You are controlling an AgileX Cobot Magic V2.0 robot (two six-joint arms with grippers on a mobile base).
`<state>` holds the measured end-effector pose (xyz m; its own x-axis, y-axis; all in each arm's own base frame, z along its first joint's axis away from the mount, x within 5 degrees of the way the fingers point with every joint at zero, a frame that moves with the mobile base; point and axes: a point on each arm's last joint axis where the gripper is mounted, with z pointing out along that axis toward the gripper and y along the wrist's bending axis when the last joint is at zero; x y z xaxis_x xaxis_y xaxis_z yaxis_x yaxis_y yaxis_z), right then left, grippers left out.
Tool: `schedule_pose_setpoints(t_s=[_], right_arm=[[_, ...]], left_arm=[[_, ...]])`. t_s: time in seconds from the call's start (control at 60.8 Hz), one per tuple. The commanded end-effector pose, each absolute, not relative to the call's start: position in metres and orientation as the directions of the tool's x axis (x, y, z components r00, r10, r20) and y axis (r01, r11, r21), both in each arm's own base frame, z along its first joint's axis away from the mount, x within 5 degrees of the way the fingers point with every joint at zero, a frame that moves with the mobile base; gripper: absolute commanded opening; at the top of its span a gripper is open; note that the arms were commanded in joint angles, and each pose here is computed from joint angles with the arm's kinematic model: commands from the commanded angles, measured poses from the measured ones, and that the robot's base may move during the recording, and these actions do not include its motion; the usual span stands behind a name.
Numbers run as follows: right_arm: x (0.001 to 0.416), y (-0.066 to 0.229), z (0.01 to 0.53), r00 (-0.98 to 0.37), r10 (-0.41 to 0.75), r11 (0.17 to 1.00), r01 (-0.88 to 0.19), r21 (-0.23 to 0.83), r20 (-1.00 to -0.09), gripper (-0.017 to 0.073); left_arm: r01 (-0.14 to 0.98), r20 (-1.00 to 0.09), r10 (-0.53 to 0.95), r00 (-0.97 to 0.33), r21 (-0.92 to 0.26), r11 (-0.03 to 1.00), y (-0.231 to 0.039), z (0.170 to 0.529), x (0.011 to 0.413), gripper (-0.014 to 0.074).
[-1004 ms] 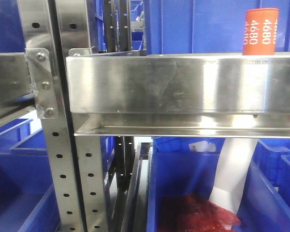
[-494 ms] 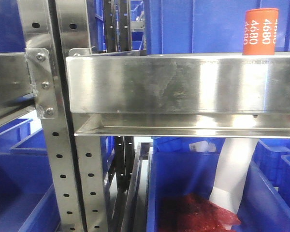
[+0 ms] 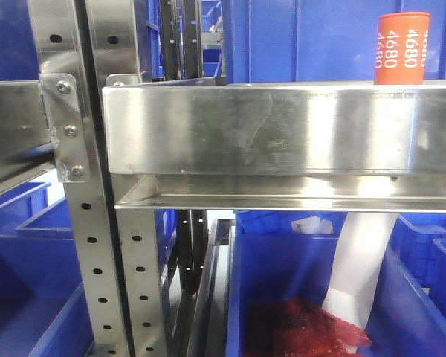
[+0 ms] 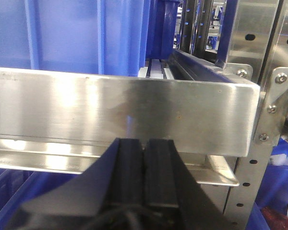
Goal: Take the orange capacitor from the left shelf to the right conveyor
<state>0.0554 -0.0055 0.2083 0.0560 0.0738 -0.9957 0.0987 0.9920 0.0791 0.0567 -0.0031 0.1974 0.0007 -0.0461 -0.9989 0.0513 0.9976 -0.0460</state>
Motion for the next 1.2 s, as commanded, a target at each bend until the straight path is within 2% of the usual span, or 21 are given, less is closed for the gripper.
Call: schedule_pose_setpoints(t_s=[0.0,0.115,0.198,0.296,0.395,0.51,0.658,0.807,1.185], right_arm=[[0.047,-0.006,0.247,0.220,0.054,0.992,0.097,0.077,-0.974,0.0055],[0.044,-0.004,0.282,0.206,0.058,0.994,0.077,0.075,-0.977,0.0060],[0.046,-0.002,0.308,0.196,0.064,0.996,0.044,0.074,-0.979,0.0110],[0.057,0.000,0.331,0.154,0.075,0.997,-0.008,0.074,-0.985,0.0279],[0.079,0.005,0.342,0.062,0.080,0.995,-0.065,0.076,-0.995,0.0494],[0.107,0.015,0.343,-0.045,0.072,0.988,-0.135,0.078,-0.996,0.0626],[0.143,0.031,0.334,-0.117,0.055,0.976,-0.205,0.079,-0.992,0.0622],[0.176,0.042,0.322,-0.126,0.050,0.973,-0.219,0.077,-0.991,0.0622],[0.231,0.051,0.299,0.003,0.078,0.980,-0.184,0.076,-0.997,0.0622]], left_arm=[[0.049,-0.993,-0.054,0.105,-0.049,0.998,-0.002,0.207,0.055,-0.0127],[0.049,-0.993,-0.054,0.105,-0.049,0.998,-0.002,0.207,0.055,-0.0127],[0.049,-0.993,-0.054,0.105,-0.049,0.998,-0.002,0.207,0.055,-0.0127],[0.049,-0.993,-0.054,0.105,-0.049,0.998,-0.002,0.207,0.055,-0.0127],[0.049,-0.993,-0.054,0.105,-0.049,0.998,-0.002,0.207,0.055,-0.0127],[0.049,-0.993,-0.054,0.105,-0.049,0.998,-0.002,0.207,0.055,-0.0127],[0.049,-0.993,-0.054,0.105,-0.049,0.998,-0.002,0.207,0.055,-0.0127],[0.049,-0.993,-0.054,0.105,-0.049,0.998,-0.002,0.207,0.055,-0.0127],[0.049,-0.993,-0.054,0.105,-0.049,0.998,-0.002,0.207,0.055,-0.0127]])
